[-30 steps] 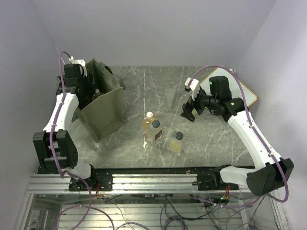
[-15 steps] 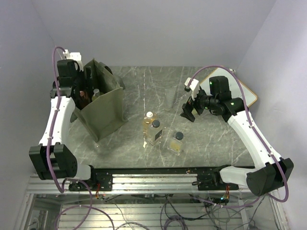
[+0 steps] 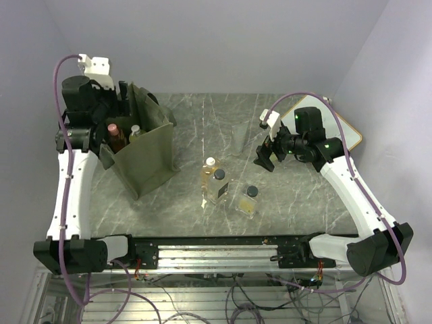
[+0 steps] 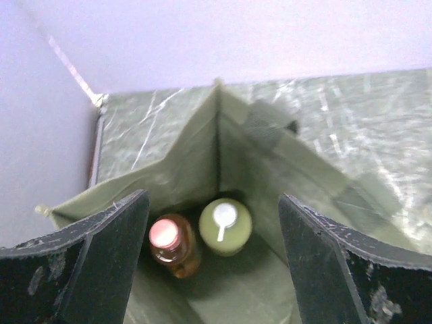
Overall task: Place the personal care products into the canvas bag
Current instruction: Pick up the care product from the center of the board.
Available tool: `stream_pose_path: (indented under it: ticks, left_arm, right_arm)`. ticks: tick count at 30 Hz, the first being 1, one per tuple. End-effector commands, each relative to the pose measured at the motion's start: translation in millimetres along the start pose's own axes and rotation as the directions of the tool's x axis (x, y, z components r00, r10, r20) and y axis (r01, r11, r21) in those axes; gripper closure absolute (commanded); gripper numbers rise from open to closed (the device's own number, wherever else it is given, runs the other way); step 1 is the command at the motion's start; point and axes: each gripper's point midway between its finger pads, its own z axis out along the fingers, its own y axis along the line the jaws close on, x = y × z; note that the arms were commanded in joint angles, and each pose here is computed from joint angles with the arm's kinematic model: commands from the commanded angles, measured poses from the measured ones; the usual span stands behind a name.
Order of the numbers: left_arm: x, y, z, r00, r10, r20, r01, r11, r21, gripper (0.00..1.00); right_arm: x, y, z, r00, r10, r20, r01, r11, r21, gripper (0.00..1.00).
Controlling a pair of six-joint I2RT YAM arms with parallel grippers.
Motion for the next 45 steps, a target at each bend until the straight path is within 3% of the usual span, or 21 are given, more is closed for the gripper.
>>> stream_pose_path:
  ticks: [1, 8, 22, 32, 45]
  left_arm:
    - [-38.2, -48.6, -32.8, 0.992, 0.063, 0.105, -0.084, 0.974, 0.211, 0.12]
    - [-36.9, -139.2, -65.6, 0.965, 0.208, 0.159, -0.259, 0.852, 0.454, 0.12]
    - [28.4, -237.2, -75.1, 0.931, 0.349, 0.103, -0.320, 0.649, 0.691, 0.12]
    - [87.5, -289.3, -64.9, 0.918, 0.396, 0.020, -0.264, 0.573, 0.776, 0.13]
    - [143.2, -304.9, -43.2, 0.870, 0.489, -0.061, -0.263, 0.565, 0.782, 0.17]
  right_arm:
    - [-8.0, -2.2, -2.8, 1.000, -0.008, 0.023, 0.008, 1.000, 0.021, 0.00]
    - [-7.3, -4.6, -5.4, 1.000, 0.002, 0.025, -0.003, 0.999, 0.039, 0.00]
    - [0.9, -28.1, -25.8, 0.997, 0.061, 0.044, -0.066, 0.992, 0.111, 0.00]
    - [7.2, -40.4, -36.8, 0.995, 0.088, 0.053, -0.095, 0.984, 0.150, 0.00]
    - [10.6, -38.6, -33.3, 0.994, 0.091, 0.056, -0.098, 0.986, 0.133, 0.00]
